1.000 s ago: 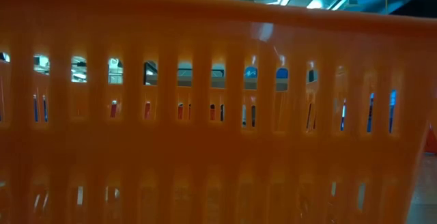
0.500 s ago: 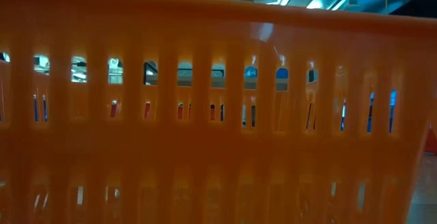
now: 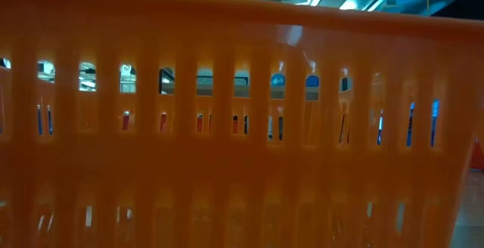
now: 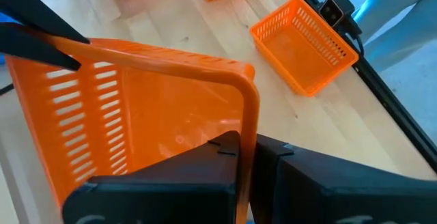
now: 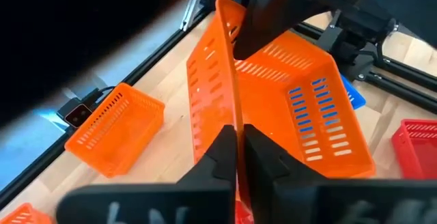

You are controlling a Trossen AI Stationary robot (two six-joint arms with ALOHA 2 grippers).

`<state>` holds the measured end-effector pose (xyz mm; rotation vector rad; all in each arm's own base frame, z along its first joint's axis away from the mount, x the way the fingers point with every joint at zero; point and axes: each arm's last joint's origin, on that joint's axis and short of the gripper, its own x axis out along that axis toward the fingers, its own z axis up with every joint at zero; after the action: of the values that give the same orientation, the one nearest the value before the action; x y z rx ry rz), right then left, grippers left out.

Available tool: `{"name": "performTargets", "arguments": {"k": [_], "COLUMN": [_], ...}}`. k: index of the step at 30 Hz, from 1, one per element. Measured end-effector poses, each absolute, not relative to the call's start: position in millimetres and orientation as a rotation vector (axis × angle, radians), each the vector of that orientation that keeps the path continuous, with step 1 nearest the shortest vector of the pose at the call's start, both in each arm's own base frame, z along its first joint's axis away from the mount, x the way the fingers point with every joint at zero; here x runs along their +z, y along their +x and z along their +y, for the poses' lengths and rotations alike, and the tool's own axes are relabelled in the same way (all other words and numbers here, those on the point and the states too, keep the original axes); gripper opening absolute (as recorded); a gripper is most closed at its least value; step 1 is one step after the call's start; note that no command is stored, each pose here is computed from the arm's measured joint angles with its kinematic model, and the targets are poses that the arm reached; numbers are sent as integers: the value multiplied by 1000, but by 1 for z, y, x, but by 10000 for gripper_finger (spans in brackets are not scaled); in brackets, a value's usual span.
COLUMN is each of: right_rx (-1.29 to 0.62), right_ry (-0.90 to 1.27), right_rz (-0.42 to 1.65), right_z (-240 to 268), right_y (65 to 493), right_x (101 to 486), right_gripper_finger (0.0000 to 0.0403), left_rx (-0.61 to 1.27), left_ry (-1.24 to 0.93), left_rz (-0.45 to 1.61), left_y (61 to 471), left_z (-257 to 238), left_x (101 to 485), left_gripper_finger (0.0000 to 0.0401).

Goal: Stack baskets on shelf by color
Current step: Put the left orange basket on the shelf

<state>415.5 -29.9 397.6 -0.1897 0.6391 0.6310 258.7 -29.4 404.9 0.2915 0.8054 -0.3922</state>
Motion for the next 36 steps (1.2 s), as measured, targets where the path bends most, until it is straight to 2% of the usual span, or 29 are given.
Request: {"name": "performTargets", "arguments": {"k": [7, 19, 36], "right_rx": [628, 628, 574], "right_ry": [-188, -168, -172], "right_rz": [648, 653, 755], "right_z": [-30, -37, -48], "right_y": [414, 413, 405], "right_x": [398, 397, 393], "right_gripper_finger": [4, 3, 2], "left_rx": [-329, -287, -138], "left_ry": [318, 334, 511], "left_rz": [776, 781, 682], "left_y": [262, 270, 254], "left_z": [-28, -27, -21], "left_x": [407, 404, 424], "left_gripper_finger": [6, 90, 94]}}
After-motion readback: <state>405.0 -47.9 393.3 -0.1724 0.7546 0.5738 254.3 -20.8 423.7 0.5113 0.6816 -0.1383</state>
